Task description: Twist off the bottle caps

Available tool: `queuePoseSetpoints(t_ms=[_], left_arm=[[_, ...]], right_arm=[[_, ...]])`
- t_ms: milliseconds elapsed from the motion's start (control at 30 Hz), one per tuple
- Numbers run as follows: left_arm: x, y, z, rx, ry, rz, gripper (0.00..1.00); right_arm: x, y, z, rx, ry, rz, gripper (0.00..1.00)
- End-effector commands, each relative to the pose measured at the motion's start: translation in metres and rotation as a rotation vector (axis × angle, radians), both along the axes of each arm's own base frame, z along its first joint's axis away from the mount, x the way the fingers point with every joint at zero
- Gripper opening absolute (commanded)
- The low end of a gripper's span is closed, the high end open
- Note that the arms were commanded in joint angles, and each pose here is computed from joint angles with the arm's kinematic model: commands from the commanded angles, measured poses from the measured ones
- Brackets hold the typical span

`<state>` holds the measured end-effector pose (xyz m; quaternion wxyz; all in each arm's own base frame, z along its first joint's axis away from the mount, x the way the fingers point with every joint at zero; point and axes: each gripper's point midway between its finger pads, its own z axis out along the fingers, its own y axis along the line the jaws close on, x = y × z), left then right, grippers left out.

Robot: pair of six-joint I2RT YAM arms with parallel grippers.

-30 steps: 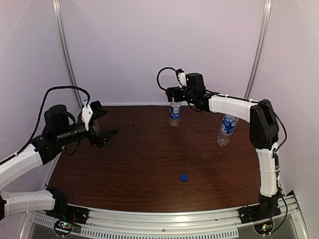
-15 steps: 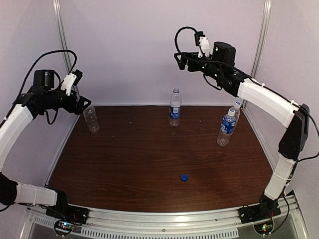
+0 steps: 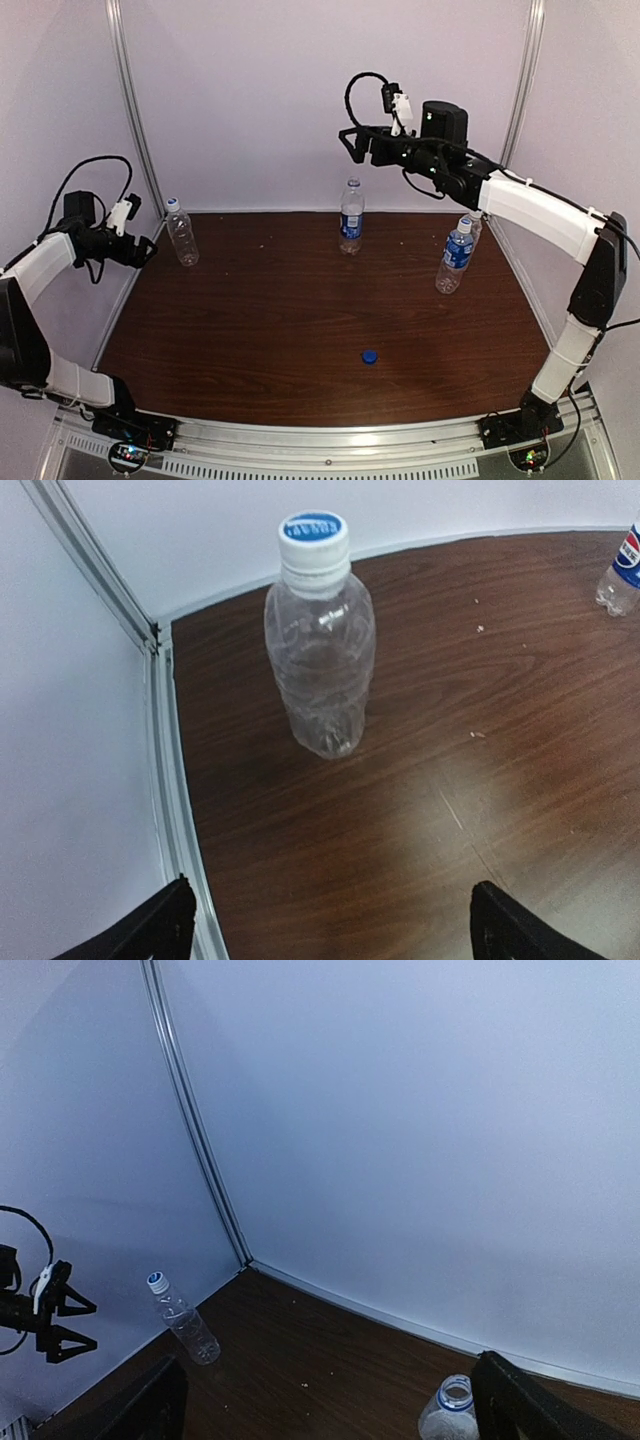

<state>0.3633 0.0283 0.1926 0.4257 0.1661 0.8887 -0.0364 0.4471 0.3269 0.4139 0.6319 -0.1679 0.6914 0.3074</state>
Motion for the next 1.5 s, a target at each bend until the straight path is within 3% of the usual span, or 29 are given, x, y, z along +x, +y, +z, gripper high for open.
queuePoseSetpoints(t_ms=[0,200,467,600,1067,1467], left_arm=[[0.045,0.002,0.019,0.049,-0.261,-0.067,0.97],[0.044,-0.029,0.001,-0.033,-0.4,-0.232,0.97],[0.081,-0.026,-0.01,-0.139,-0.447,-0.216,0.97],[0.097,-0.025,-0.022,-0.187,-0.439,-0.205,0.97],[0.15,-0.035,-0.039,-0.164,-0.395,-0.196,0.97],[0.15,-0.049,-0.028,-0.139,-0.385,-0.288,0.6]], right_arm=[[-0.018,0.01,0.015,0.0,-0.006,0.008,1.0],[-0.025,0.017,0.014,-0.04,0.006,-0.026,1.0],[-0.038,0.022,0.021,-0.078,-0.012,-0.056,1.0],[-0.042,0.022,0.022,-0.09,-0.019,-0.06,1.0],[-0.035,0.015,0.018,-0.143,-0.03,-0.12,1.0],[-0.033,0.016,0.016,-0.156,-0.023,-0.121,1.0]])
